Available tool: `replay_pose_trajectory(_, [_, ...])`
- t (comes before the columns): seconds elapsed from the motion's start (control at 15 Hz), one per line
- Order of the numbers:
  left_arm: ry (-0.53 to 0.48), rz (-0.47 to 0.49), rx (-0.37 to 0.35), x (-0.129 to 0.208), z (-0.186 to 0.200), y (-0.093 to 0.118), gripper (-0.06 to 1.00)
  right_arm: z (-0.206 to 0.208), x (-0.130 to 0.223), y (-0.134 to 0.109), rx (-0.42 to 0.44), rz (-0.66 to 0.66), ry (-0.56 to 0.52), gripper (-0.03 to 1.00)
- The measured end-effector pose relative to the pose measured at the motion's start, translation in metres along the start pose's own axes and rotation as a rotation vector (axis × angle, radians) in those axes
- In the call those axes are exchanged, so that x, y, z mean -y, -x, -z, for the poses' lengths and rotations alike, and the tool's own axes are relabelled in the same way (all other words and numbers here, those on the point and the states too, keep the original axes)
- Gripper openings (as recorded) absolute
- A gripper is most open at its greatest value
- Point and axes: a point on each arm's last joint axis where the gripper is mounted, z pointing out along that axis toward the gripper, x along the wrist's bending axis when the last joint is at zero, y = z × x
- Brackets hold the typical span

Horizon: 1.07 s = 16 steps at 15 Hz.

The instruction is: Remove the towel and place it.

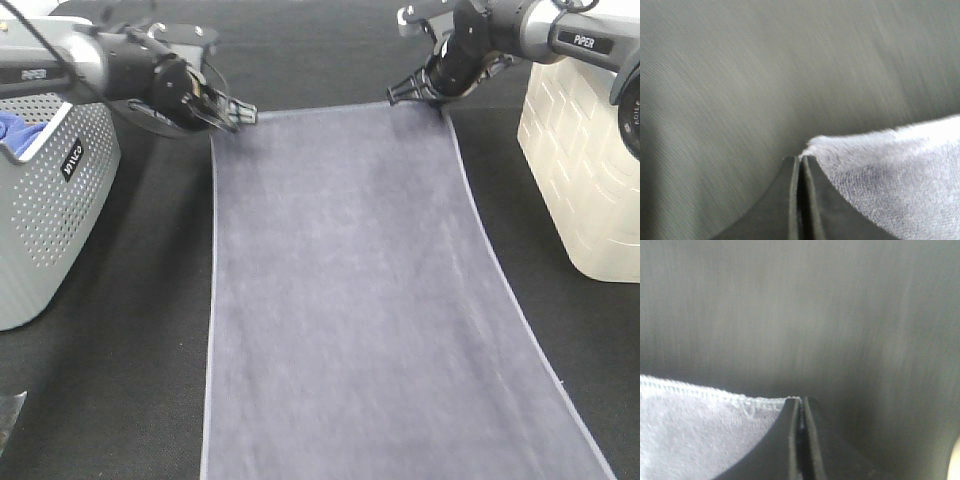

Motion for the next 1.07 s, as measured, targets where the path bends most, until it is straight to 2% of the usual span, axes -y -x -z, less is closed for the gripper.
replay_pose_trajectory(0.13, [0.084, 0.007, 0.033, -0.009, 0.0, -0.004, 0.0, 0.0, -0.008, 0.002, 0.022, 0.012, 0.092, 0.0])
replay_pose_trajectory(0.2, [0.186, -0.02, 0.084, -0.017, 0.0, -0.001, 0.0, -0.004, -0.01, 0.008, 0.03, -0.002, 0.158, 0.0])
replay_pose_trajectory(0.33, [0.257, -0.032, 0.114, -0.02, -0.005, -0.002, 0.0, -0.016, -0.005, 0.016, 0.033, -0.017, 0.191, 0.0])
replay_pose_trajectory(0.67, [0.287, -0.037, 0.108, -0.01, -0.037, -0.008, 0.0, -0.05, 0.015, 0.008, 0.005, 0.012, 0.267, 0.0])
replay_pose_trajectory(0.93, [0.265, -0.04, 0.106, 0.004, -0.049, -0.008, 0.0, -0.065, 0.026, 0.001, -0.015, 0.023, 0.295, 0.0])
replay_pose_trajectory(1.0, [0.253, -0.04, 0.105, 0.01, -0.054, -0.009, 0.05, -0.07, 0.031, 0.0, -0.018, 0.026, 0.287, 0.0])
replay_pose_trajectory(1.07, [0.253, -0.04, 0.105, 0.01, -0.054, -0.009, 0.05, -0.07, 0.031, 0.0, -0.018, 0.026, 0.287, 0.0])
